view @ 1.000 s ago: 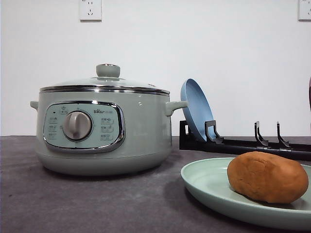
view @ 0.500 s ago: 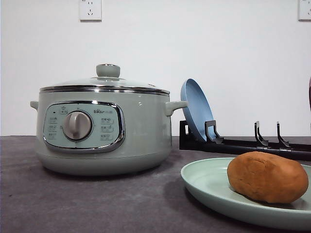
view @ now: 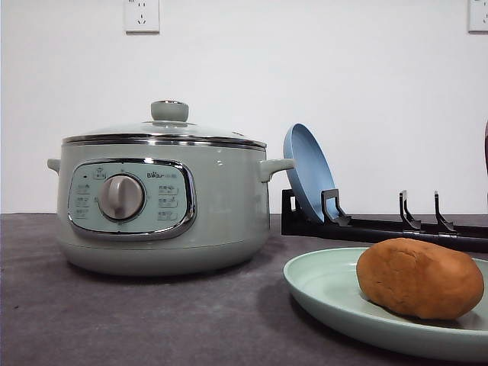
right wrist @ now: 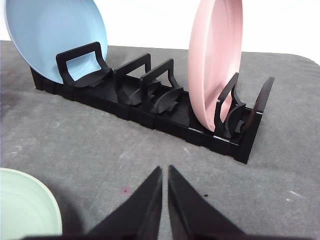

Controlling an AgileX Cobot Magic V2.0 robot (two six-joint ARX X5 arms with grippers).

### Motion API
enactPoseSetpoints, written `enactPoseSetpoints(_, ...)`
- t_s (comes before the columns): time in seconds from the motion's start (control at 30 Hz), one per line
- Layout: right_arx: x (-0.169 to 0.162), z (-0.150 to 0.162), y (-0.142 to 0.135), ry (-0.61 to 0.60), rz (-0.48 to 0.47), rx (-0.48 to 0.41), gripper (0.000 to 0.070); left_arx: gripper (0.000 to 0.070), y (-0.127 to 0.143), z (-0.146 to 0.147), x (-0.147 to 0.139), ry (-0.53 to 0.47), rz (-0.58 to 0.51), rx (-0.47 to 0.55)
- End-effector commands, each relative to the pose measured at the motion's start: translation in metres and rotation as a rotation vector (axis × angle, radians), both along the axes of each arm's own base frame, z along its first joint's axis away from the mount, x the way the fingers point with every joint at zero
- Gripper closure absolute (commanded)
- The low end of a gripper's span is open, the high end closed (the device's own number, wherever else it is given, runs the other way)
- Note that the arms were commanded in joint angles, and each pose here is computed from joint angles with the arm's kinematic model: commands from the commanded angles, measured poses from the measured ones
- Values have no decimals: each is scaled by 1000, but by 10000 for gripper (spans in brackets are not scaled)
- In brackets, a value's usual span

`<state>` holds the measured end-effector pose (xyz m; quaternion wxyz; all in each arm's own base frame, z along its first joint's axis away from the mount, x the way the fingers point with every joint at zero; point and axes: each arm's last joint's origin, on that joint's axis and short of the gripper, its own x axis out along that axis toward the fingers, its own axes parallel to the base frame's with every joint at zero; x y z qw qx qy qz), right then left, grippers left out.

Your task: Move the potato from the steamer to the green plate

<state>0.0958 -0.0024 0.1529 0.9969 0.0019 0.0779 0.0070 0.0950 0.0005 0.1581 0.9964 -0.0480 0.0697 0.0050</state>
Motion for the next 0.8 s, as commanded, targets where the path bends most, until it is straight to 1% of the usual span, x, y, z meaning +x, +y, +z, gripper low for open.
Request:
enactPoseSetpoints(0.0, 0, -1, 0, -8, -2, -5, 691, 700, 0, -6, 1, 9, 0, 1)
enactPoseSetpoints(0.77, 0, -1, 0, -8, -2, -5, 691, 700, 0, -6, 1, 9, 0, 1)
